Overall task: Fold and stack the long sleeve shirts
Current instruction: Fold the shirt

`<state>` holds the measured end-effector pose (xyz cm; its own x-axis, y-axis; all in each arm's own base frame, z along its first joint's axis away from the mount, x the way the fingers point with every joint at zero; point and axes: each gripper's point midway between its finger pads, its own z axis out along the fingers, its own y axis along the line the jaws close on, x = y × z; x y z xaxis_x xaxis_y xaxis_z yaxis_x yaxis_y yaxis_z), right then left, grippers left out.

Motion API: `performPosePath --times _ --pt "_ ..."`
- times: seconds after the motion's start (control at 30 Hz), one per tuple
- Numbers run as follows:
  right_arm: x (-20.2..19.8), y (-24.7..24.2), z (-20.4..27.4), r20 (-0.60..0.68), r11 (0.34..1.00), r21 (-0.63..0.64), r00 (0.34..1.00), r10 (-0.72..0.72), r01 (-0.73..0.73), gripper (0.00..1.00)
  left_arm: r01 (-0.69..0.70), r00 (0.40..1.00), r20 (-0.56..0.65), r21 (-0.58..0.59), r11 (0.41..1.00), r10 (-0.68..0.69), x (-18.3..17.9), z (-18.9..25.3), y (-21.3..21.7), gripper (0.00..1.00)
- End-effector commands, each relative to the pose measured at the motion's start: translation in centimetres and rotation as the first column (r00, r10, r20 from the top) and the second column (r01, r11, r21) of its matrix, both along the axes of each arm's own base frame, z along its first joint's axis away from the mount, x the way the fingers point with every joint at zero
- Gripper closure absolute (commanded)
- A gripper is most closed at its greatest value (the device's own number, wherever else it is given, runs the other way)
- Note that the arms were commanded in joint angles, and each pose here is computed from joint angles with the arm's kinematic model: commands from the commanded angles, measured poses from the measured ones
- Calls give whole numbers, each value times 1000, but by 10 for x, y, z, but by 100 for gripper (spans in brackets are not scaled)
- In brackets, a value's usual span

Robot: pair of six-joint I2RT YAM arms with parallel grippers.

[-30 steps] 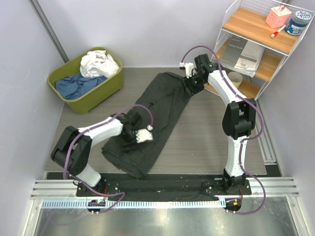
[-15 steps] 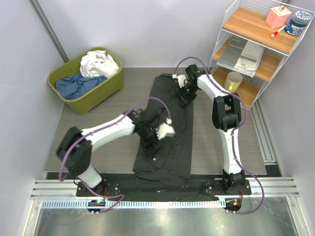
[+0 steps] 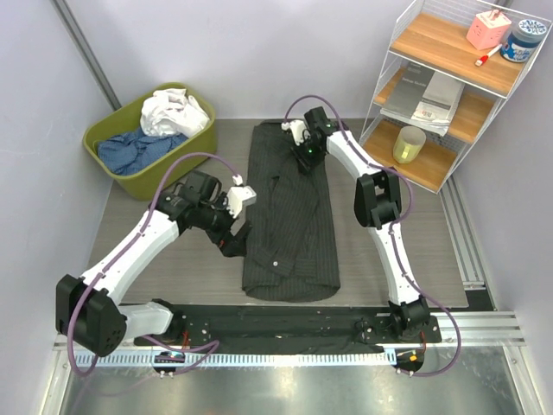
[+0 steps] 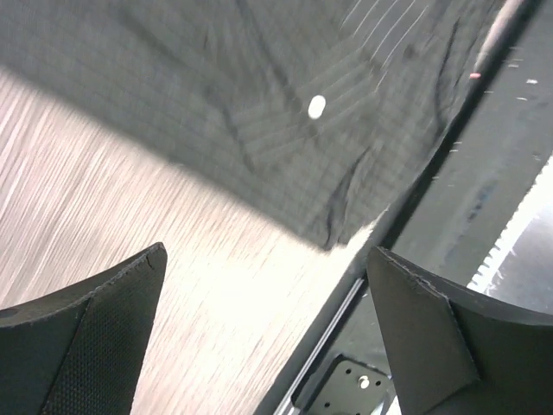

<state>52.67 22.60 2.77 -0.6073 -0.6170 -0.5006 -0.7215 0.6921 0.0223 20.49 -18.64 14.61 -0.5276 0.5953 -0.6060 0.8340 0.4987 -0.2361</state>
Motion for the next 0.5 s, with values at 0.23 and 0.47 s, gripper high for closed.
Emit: performPosePath --times 0.23,0.47 --pt "-47 -16 198 310 982 122 945 102 -146 28 85 953 286 52 995 -96 9 36 26 0" --pt "-158 -6 274 530 863 190 788 311 -469 0 112 896 441 -103 988 -56 11 90 8 0"
